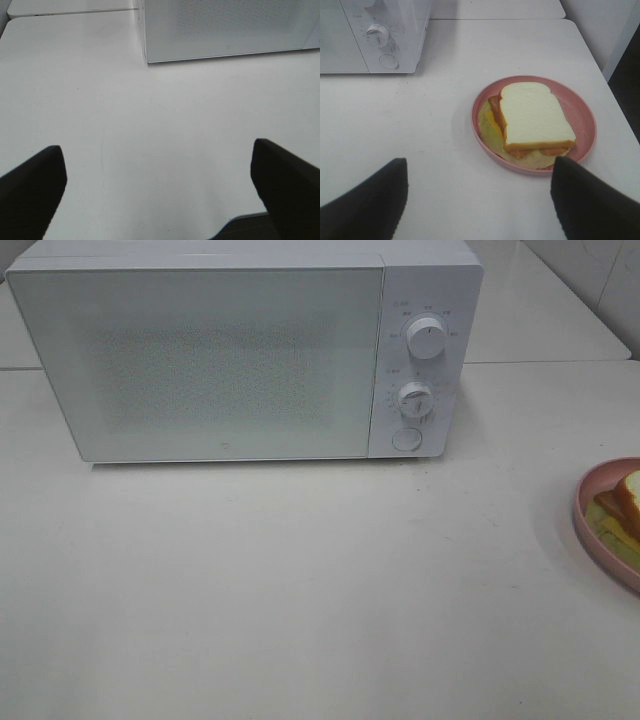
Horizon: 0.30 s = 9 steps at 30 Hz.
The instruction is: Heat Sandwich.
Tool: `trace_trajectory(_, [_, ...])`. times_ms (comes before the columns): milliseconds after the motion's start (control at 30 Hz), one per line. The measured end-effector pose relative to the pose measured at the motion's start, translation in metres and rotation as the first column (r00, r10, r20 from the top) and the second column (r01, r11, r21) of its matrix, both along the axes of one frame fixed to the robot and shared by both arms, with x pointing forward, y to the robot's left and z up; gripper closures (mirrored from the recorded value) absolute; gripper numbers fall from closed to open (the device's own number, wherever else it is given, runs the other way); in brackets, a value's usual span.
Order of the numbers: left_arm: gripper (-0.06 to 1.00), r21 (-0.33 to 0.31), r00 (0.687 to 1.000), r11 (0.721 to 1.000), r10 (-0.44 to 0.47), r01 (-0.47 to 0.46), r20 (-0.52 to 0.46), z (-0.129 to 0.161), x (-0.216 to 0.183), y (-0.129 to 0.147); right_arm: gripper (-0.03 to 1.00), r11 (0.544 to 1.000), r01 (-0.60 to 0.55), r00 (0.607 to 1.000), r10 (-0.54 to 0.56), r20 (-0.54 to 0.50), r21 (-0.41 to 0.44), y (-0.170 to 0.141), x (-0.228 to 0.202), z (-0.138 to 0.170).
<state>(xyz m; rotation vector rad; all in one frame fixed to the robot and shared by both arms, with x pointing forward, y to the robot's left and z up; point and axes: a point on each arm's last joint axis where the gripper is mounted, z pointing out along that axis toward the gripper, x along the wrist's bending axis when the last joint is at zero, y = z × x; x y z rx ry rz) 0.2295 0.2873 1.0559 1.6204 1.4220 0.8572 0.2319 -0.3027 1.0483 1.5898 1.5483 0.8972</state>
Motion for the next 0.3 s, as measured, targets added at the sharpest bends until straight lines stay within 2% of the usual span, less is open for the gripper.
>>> trace_trajectory(300, [0.00,0.000,1.000,1.000,0.000,0.000,0.000,0.0000,0.0000,0.0000,0.21,1.000,0.000,1.000,0.000,0.000,0.000,0.0000,0.0000,0.0000])
